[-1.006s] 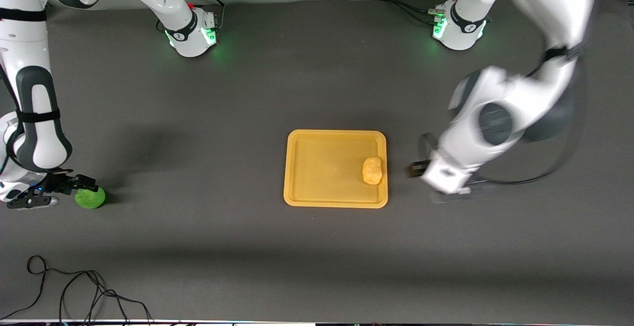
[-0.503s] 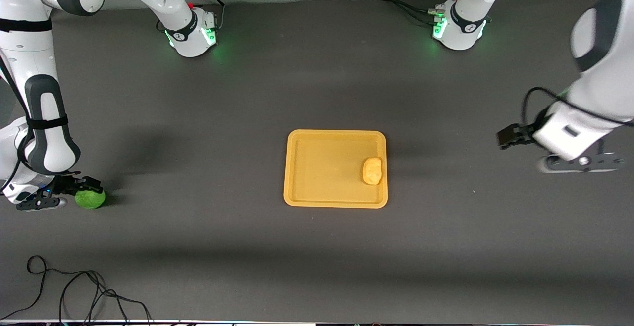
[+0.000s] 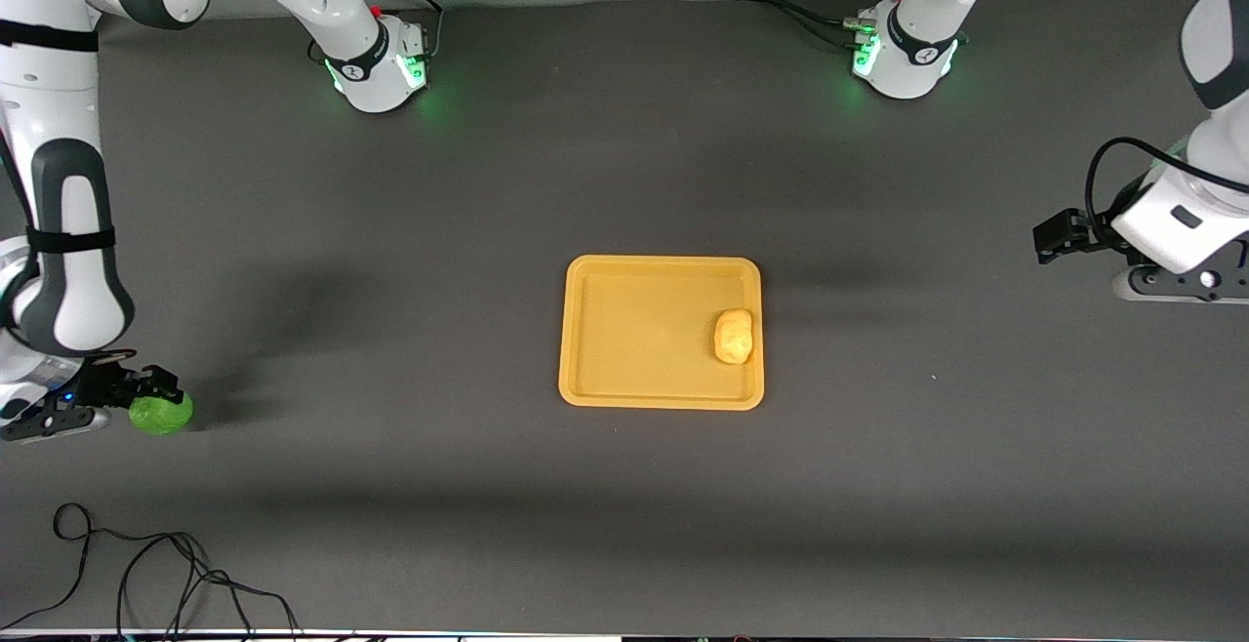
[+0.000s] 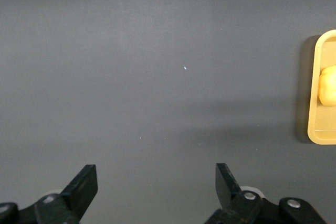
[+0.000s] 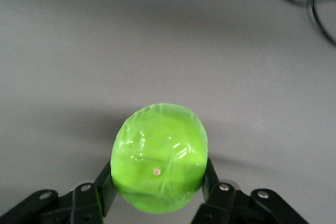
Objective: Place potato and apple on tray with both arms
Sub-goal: 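Lift the green apple with the right gripper while the left gripper withdraws, then carry the apple with the right gripper over the tray beside the potato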
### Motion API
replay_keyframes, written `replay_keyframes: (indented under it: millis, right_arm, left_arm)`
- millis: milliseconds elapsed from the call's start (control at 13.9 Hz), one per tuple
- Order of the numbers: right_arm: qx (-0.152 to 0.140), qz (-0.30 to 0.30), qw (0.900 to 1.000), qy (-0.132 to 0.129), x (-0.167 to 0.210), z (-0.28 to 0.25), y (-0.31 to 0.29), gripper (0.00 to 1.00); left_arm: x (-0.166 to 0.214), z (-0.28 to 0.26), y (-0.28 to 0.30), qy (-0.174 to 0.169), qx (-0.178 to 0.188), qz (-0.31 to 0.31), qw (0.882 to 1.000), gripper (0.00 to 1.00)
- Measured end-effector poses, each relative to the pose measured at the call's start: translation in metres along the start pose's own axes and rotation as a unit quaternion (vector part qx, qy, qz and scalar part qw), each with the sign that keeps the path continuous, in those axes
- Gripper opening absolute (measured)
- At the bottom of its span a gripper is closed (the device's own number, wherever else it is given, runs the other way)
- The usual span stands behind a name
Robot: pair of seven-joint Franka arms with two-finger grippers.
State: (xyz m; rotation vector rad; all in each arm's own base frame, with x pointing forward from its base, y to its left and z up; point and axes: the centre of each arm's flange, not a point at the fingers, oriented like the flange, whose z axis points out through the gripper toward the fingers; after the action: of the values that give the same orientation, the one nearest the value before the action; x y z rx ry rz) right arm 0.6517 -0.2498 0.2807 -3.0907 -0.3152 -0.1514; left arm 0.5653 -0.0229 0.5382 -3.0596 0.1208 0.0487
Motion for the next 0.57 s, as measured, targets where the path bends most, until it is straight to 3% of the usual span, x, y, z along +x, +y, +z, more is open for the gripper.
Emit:
replay_keyframes:
  millis: [359,575]
  right_arm:
    - [-0.003,-0.011,0.999,-0.046,0.005,-0.156,-0.015,0.67]
    - [0.010,0.012,0.998,-0.060,0.003,-0.231,-0.071,0.67]
  left_arm:
    - [-0.007,0.010,-0.002,0.003,-0.016,0.020,1.000,1.00]
    - [-0.008,0.013,-0.010,0.004,-0.020,0.018,1.000,1.00]
